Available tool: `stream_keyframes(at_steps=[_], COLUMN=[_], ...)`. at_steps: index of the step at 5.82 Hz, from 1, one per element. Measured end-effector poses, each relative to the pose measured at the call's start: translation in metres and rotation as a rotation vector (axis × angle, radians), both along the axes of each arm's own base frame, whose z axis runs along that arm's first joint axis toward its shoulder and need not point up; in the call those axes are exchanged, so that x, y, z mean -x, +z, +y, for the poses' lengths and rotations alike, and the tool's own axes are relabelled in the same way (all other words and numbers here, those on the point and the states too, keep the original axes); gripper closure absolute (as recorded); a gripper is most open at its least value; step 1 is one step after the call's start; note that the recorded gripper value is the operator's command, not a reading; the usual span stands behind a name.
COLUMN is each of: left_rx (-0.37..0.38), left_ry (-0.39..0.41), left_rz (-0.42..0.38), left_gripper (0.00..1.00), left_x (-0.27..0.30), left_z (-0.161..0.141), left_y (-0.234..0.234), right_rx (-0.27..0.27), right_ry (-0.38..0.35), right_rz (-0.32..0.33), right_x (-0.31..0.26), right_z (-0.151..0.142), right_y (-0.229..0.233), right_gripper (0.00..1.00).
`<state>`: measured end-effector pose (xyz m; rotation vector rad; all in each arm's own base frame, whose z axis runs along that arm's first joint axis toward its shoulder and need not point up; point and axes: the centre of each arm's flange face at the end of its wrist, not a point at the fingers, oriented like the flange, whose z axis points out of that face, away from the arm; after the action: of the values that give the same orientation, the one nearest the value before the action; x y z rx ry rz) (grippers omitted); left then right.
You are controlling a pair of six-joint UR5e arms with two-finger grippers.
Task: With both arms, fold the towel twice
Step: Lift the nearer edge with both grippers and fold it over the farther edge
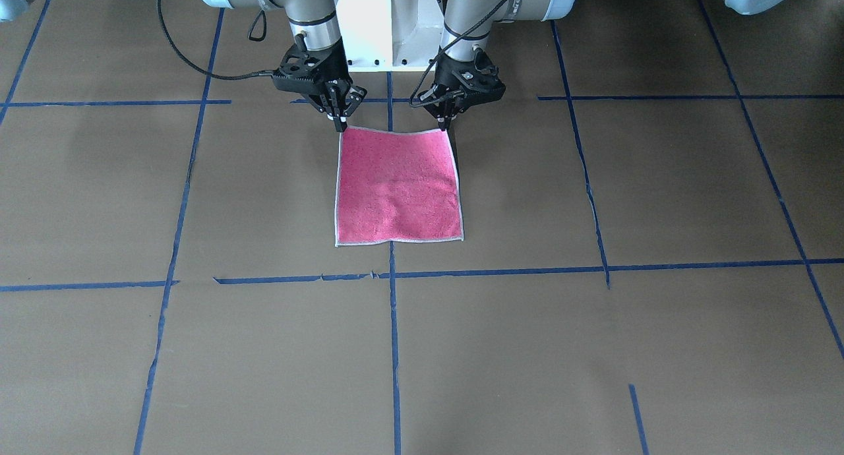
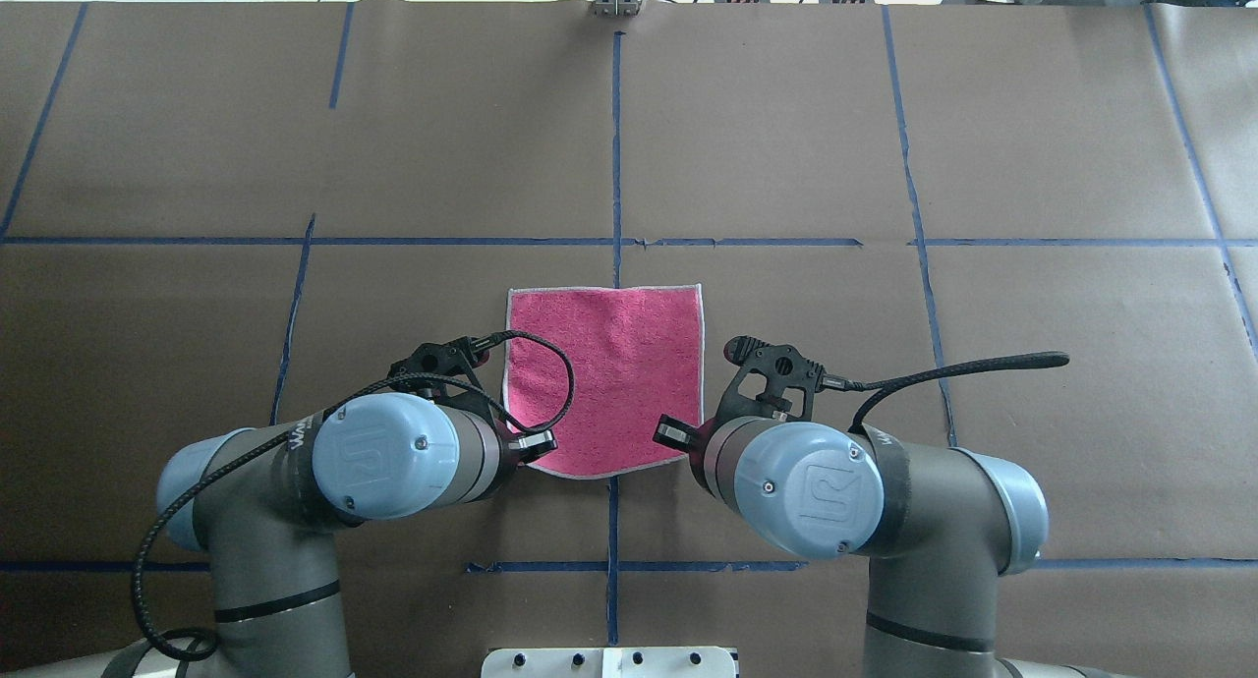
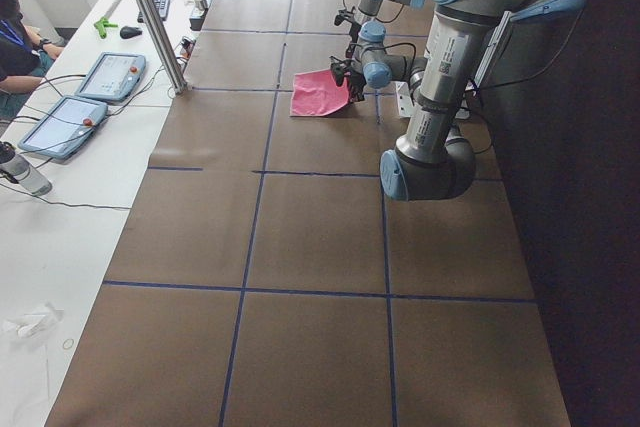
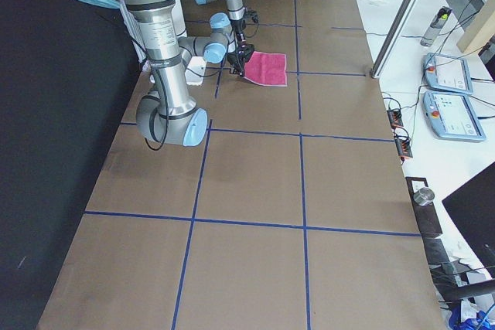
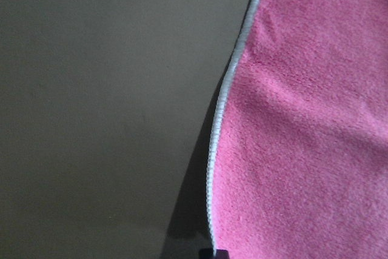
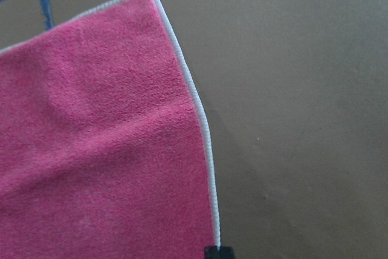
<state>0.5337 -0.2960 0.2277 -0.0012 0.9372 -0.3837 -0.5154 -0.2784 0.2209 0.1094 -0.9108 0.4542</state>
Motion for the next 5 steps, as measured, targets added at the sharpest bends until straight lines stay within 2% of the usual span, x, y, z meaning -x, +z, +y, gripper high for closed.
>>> stream_keyframes(at_steps=[2, 4, 5], left_rx=[0.028, 0.018, 0.007], left_ry=[0.033, 0.041, 0.039], left_rz=[0.028, 0.009, -0.016], left_gripper=[1.0, 1.0, 1.0], left_x=[0.048, 0.056, 0.049], left_z=[0.007, 0.004, -0.008], left_y=[-0.037, -0.039, -0.033], right_rx=[0.004, 0.012, 0.017], right_ry=[-0.006, -0.007, -0.003], right_rz=[-0.021, 0.015, 0.048], right_x=[-0.039, -0.029, -0.016], right_z=[0.008, 0.005, 0.001], right_y=[-0.03, -0.018, -0.006], right_gripper=[1.0, 1.0, 1.0])
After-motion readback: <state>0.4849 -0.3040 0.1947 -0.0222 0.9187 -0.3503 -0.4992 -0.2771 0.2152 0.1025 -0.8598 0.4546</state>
